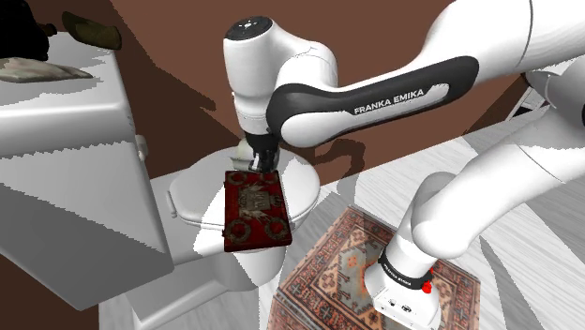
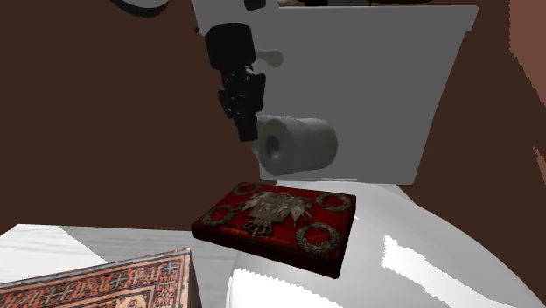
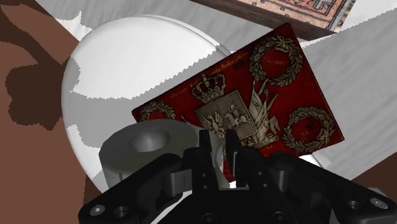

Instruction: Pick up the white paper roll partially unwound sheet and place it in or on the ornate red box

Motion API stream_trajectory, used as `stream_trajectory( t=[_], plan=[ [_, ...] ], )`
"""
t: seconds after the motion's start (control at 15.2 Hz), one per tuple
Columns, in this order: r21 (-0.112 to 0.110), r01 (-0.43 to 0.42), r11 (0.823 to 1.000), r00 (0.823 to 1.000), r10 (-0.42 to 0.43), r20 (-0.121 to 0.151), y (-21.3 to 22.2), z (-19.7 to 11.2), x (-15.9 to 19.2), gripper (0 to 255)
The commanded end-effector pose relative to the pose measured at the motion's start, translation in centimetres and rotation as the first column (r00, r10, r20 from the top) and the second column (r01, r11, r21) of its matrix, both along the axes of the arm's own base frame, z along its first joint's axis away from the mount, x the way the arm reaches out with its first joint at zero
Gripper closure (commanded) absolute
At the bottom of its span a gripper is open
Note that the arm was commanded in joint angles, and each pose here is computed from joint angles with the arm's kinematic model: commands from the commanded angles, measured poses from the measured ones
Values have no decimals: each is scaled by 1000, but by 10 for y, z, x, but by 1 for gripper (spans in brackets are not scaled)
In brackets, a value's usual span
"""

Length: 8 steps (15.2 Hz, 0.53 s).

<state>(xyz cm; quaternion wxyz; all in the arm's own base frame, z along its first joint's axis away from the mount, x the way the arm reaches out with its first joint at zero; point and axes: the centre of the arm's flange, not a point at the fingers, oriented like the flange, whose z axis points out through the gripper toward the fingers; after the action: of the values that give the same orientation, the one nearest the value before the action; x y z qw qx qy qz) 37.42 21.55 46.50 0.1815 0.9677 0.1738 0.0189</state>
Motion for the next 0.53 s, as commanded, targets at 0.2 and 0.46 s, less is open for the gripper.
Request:
stream_trajectory(
  t=[0.2, 0.46],
  plan=[
    [1, 0, 1000, 1000, 0, 1, -17, -16, -22, 255],
    [1, 0, 1000, 1000, 0, 1, -17, -37, -22, 255]
  ],
)
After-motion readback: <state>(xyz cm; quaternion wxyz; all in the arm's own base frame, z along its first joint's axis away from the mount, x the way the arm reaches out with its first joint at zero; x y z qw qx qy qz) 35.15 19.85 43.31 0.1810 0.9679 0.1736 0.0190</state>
